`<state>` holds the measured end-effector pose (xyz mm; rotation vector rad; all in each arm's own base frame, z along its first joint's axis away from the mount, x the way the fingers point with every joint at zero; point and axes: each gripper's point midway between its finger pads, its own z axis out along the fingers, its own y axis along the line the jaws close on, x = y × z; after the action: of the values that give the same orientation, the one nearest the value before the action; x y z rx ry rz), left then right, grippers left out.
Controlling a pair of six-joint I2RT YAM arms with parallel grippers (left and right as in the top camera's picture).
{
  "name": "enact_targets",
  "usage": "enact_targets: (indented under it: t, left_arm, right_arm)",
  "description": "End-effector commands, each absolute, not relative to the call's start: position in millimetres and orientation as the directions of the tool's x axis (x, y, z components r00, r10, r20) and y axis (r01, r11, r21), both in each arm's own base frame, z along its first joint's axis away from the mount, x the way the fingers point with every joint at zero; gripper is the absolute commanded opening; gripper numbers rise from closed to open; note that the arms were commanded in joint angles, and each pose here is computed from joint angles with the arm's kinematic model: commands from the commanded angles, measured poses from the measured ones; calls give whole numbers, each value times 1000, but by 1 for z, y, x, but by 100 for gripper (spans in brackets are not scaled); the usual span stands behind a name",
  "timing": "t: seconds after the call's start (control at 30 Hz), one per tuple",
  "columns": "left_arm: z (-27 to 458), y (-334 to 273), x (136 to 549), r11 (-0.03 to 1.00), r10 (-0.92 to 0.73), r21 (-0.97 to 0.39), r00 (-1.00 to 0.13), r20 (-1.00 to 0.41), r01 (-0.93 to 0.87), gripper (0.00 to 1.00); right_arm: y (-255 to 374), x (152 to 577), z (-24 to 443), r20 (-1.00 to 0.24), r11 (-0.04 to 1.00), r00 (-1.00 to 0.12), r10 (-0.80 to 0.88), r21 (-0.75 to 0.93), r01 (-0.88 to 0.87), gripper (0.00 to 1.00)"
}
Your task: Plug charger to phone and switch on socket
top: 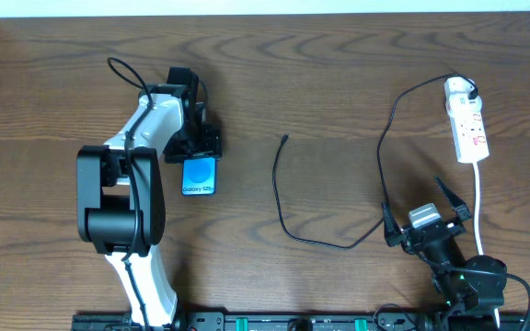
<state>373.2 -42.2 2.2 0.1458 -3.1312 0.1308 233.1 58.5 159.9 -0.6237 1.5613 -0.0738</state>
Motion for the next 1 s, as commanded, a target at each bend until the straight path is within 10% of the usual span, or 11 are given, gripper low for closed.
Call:
enact_targets:
  t: [0.0,0.4,0.97]
  left_arm:
    - [32,-55,387,979,-126,-168,-990,-58,-115,79]
    - [54,-89,395,915,-184,-376,-981,-63,-147,79]
    - [-5,-57,373,966,-194,-176,-981,-12,-189,79]
  right_arm:
    - [60,233,159,-903,841,47,-428,-417,-345,99]
    - [60,233,159,-903,841,47,-428,-417,-345,99]
    - [60,233,159,-903,841,46,-428,-417,-345,99]
